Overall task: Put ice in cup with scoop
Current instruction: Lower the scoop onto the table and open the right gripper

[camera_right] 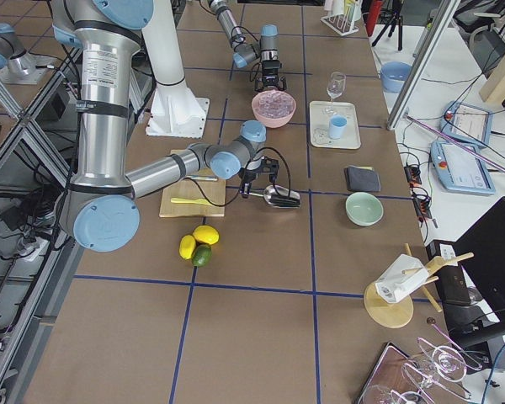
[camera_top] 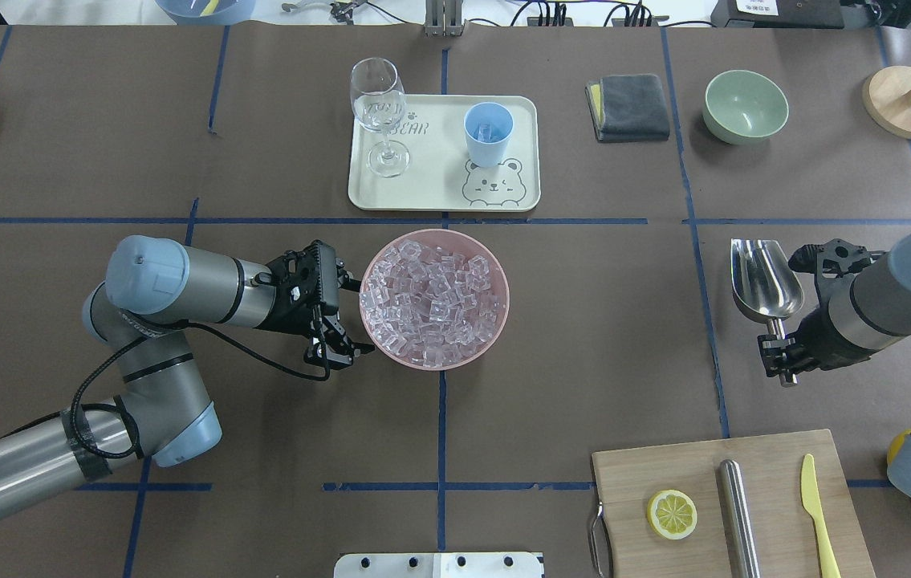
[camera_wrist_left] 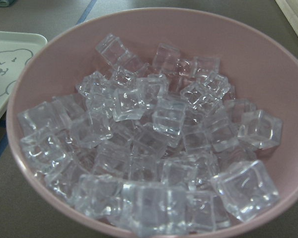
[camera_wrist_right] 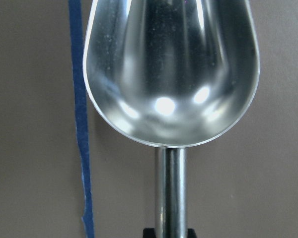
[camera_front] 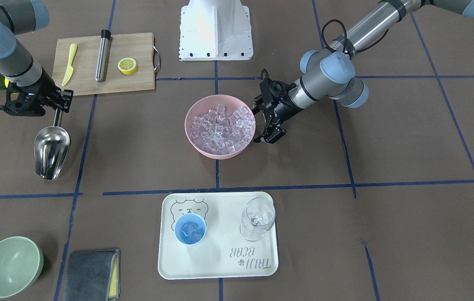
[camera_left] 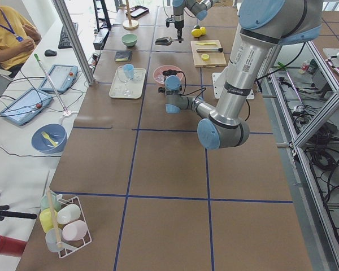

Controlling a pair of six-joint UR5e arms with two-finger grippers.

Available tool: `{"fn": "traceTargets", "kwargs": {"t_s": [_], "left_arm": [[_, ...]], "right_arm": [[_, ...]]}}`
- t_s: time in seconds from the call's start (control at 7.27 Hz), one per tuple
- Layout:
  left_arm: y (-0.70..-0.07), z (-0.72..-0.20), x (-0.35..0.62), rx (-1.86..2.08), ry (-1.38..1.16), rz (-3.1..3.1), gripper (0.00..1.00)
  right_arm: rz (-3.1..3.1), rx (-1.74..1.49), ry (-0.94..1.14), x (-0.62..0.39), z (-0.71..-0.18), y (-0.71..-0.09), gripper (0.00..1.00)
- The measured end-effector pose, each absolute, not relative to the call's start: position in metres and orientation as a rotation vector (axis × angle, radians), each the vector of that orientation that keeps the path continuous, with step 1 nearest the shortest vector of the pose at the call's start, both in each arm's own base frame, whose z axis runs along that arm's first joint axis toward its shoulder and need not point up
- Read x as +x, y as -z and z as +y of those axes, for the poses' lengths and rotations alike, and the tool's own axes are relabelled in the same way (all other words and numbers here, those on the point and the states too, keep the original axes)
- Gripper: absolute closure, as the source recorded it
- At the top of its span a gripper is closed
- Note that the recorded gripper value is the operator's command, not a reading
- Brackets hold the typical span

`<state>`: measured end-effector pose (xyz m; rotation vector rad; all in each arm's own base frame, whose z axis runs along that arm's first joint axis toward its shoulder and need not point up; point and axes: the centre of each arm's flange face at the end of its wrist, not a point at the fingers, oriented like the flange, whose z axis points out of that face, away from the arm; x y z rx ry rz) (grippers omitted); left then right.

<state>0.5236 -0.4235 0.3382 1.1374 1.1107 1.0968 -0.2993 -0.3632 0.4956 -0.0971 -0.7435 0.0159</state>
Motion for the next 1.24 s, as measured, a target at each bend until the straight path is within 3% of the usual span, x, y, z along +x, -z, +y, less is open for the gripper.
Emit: {"fn": "traceTargets", "kwargs": {"t_s": [0.28,0.41,0.55,0.69,1.24], "left_arm": [[-0.338,-0.424,0.524,1.138,-1.096,1.11,0.0],[-0.338,-0.424,0.524,1.138,-1.096,1.11,0.0],[-0.338,-0.424,0.524,1.138,-1.096,1.11,0.0],[-0.338,-0.424,0.524,1.138,-1.096,1.11,0.0],[-0.338,-0.424,0.523,1.138,-1.096,1.11,0.0]], "right_arm": [[-0.744,-0.105,-0.001,-0.305,-0.355,-0.498,1.0],[-0.743,-0.112,-0.002,-0.308,-0.352,-0.498,0.83],[-0.743,-0.117,-0.004,-0.312,-0.35,-0.498,0.33],[-0.743,-0.116,-0.004,-0.315,-0.349,-0.496,0.0],[-0.77,-0.064,-0.008,-0.318,-0.362,-0.474,0.0]]}}
